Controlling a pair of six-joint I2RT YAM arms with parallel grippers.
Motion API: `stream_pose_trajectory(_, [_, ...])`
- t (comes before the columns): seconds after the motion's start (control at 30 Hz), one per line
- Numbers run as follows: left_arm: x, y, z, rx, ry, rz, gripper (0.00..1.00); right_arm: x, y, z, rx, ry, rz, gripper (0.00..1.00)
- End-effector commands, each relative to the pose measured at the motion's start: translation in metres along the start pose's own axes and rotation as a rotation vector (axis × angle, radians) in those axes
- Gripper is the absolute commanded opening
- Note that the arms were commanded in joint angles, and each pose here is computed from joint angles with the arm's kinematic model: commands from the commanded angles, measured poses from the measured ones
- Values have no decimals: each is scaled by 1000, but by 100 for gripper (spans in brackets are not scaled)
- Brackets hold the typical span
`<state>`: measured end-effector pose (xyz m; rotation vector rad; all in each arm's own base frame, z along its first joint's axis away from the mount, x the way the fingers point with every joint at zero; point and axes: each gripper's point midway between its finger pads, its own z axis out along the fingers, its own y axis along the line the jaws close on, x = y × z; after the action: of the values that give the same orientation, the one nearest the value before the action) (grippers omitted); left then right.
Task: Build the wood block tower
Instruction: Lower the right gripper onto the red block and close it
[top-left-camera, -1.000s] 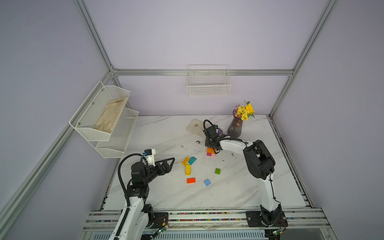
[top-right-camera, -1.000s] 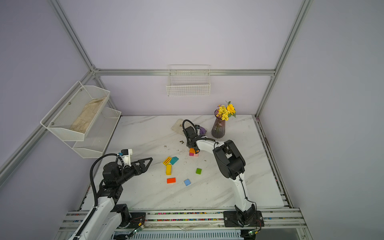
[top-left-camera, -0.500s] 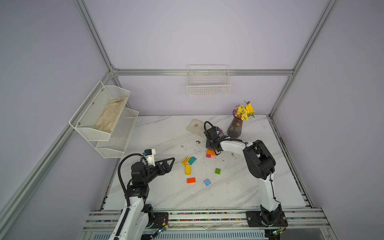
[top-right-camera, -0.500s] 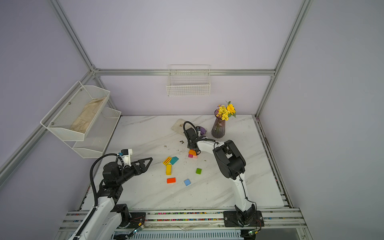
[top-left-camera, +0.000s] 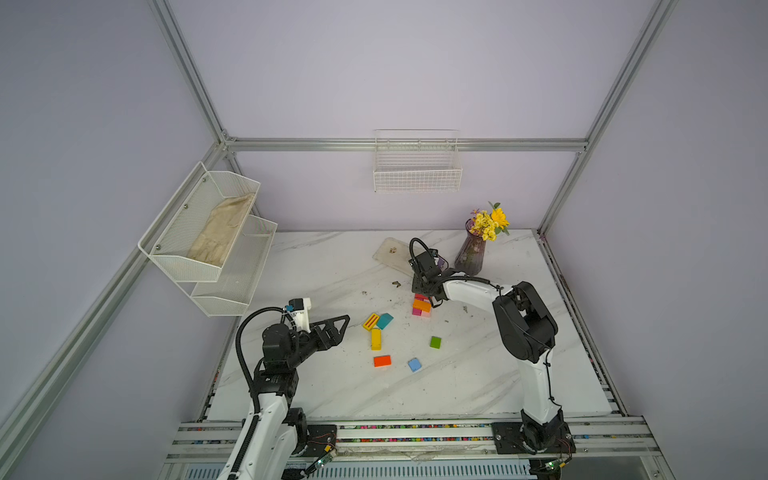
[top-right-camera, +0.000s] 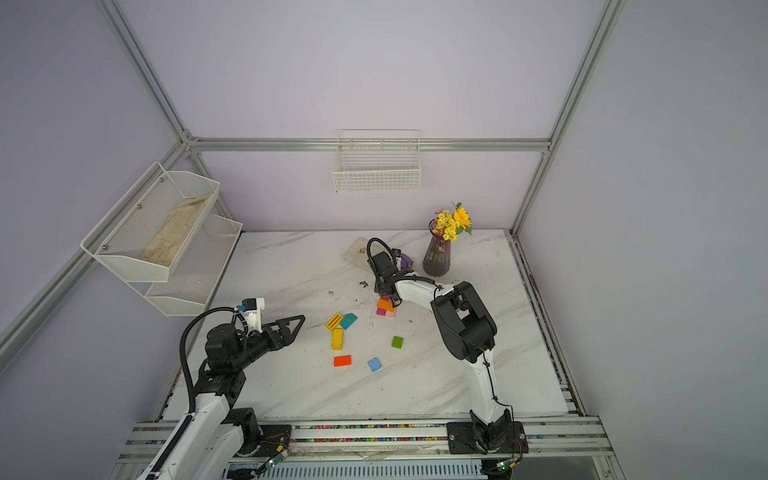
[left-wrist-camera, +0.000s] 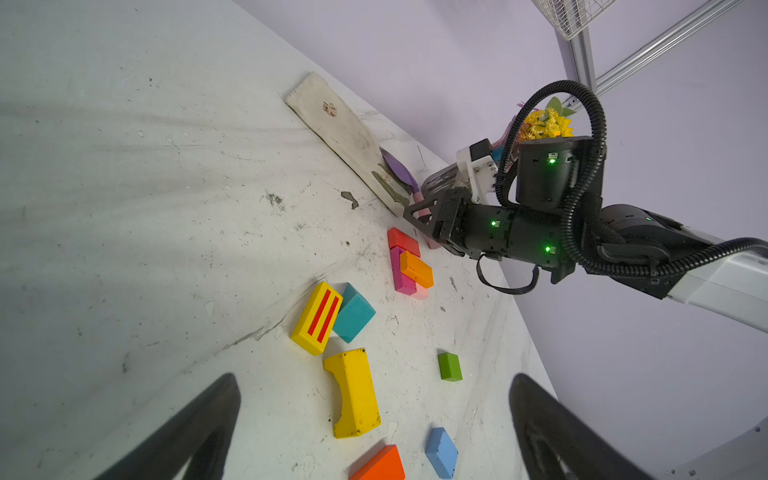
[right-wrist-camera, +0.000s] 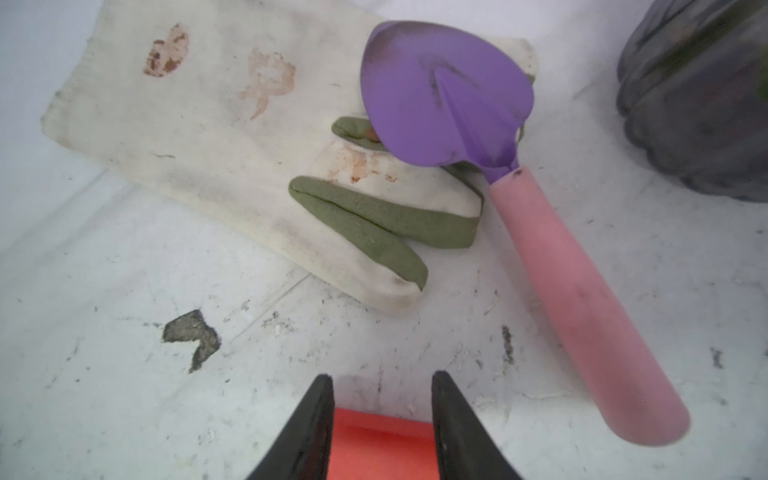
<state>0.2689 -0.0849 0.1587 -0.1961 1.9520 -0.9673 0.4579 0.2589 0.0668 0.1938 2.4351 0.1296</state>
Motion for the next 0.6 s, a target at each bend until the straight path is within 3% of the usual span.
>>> stream_pose_trajectory(0.0, [-3, -2, -2, 9, -15, 19, 100, -14, -10, -25, 28, -47, 1, 59])
stream_pose_trajectory(0.13, [-3, -3, -3, 11, -19, 21, 100, -13, -15, -31, 41, -57, 12, 74])
stream_pose_trajectory(0.33, [-2, -3, -4, 12, -24, 24, 100, 4, -18, -16, 91, 1, -9, 88])
stream_pose_trajectory(0.57, [-3, -3, -4, 12, -23, 24, 100, 22, -16, 5, 110, 61, -33, 93])
